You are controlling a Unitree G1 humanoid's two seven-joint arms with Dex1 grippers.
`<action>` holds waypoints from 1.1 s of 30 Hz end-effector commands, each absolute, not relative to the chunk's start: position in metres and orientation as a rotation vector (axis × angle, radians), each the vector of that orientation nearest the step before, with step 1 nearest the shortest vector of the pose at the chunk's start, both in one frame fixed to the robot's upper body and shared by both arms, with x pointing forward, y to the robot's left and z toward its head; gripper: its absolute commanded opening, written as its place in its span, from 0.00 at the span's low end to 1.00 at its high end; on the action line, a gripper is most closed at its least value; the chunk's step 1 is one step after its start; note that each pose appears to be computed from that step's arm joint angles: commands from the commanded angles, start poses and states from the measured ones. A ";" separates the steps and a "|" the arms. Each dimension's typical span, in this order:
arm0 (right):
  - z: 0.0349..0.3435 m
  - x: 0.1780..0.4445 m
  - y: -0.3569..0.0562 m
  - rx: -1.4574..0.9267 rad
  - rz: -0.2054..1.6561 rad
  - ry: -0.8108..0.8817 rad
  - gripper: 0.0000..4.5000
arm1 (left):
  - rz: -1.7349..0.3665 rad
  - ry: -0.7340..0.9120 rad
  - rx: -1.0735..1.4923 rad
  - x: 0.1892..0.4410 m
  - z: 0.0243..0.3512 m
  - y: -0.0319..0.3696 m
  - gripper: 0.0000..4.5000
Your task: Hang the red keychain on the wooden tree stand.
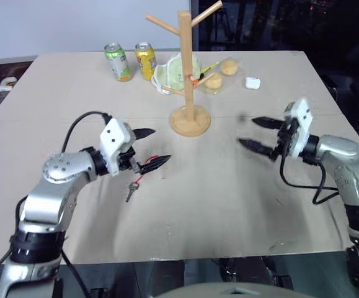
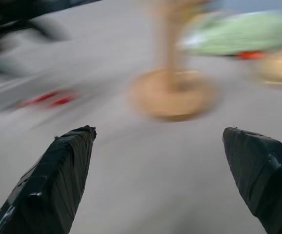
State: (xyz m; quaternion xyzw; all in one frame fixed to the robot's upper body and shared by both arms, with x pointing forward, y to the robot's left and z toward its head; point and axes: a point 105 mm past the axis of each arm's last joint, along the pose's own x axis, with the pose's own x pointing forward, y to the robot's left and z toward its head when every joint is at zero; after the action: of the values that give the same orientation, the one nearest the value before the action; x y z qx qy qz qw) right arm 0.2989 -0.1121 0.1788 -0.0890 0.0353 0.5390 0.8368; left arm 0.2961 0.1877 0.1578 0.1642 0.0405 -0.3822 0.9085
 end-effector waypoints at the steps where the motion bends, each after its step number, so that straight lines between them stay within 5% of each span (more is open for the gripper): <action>1: 0.192 0.275 -0.098 -0.260 1.284 0.014 1.00 | -0.638 0.056 0.332 0.292 0.164 0.199 1.00; 5: 0.192 0.273 -0.095 -0.280 1.324 0.018 1.00 | -0.490 0.109 0.234 0.289 0.143 0.211 1.00; 23: 0.195 0.275 -0.092 -0.272 1.327 0.030 1.00 | -0.444 0.326 0.220 0.282 0.074 0.201 1.00; 26: 0.196 0.275 -0.094 -0.269 1.320 0.032 1.00 | -0.429 0.333 0.213 0.285 0.072 0.203 0.86; 33: 0.195 0.277 -0.097 -0.264 1.310 0.033 1.00 | -0.397 0.355 0.213 0.286 0.069 0.207 0.15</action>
State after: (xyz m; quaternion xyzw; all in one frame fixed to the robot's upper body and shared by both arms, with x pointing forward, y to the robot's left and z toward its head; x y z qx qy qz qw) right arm 0.2788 -0.0946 0.1835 -0.1132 0.0372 0.6094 0.7839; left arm 0.2913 0.2031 0.0852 0.1090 0.1401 -0.2059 0.9623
